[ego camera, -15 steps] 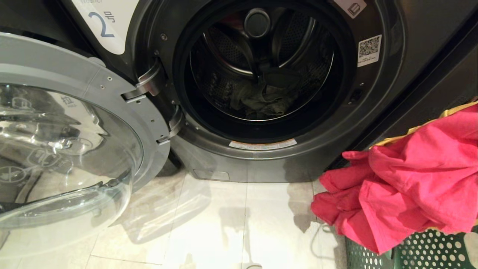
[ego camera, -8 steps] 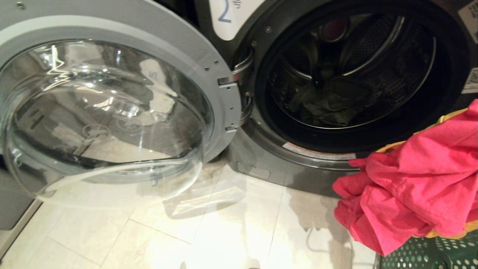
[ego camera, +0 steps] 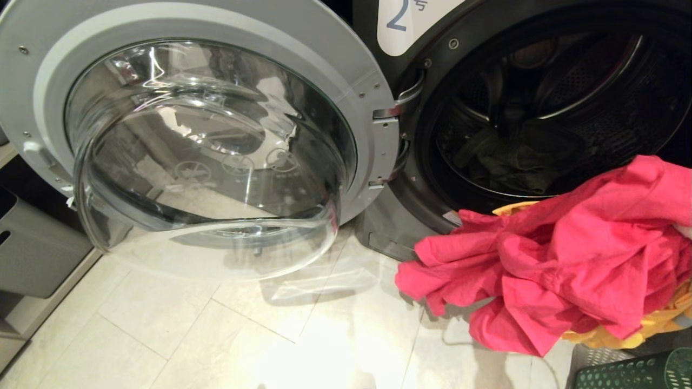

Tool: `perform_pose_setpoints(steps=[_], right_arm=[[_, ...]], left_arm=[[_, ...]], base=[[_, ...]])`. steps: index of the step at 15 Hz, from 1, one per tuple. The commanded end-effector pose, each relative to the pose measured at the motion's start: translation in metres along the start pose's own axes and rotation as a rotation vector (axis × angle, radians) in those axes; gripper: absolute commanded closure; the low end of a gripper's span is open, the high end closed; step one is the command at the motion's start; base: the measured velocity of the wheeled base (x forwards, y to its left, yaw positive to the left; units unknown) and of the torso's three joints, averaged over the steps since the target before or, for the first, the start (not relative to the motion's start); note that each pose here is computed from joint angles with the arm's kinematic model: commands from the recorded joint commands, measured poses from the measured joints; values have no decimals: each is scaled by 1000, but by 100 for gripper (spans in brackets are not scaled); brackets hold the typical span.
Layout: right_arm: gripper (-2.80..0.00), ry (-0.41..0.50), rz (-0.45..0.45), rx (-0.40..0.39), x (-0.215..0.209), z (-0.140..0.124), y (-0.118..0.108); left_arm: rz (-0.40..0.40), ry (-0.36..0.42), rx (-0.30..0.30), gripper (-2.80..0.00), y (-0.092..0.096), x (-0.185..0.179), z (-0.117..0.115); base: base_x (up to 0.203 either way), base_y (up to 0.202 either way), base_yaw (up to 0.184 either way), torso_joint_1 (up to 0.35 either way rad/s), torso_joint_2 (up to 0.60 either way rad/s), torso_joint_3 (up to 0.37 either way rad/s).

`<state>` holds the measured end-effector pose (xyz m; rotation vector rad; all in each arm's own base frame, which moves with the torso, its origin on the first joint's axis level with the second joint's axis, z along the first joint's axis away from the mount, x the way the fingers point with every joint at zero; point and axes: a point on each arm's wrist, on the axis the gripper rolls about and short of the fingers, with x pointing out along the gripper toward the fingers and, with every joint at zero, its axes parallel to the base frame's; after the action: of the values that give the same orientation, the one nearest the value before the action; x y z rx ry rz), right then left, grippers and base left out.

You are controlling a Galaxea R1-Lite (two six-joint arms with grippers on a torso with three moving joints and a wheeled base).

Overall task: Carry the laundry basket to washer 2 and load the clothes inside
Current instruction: Place the clothes into the washing machine

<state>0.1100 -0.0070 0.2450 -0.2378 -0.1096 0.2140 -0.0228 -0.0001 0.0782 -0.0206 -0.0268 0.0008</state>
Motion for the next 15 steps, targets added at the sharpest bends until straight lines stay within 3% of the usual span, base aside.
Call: perform_pose_setpoints(steps=[1,5,9,13,15], right_arm=[[0,79,10,39,47,-15,-15],[0,43,-22,85,121,-11,-36],[0,10,-50,107,180,-10,-14],[0,29,-58,108,209,-32,7],[0,8,-112,105,228,-48,14]], left_arm=[[1,10,-1,0,0,1,-3],[1,8,-1,0,0,1,-3],[1,8,-1,0,0,1,-3],[1,8,0,0,0,1,-3],[1,8,-1,0,0,1,-3]], base=[[0,0,0,0,0,0],[0,0,0,0,0,0],[0,0,0,0,0,0],[0,0,0,0,0,0],[0,0,0,0,0,0]])
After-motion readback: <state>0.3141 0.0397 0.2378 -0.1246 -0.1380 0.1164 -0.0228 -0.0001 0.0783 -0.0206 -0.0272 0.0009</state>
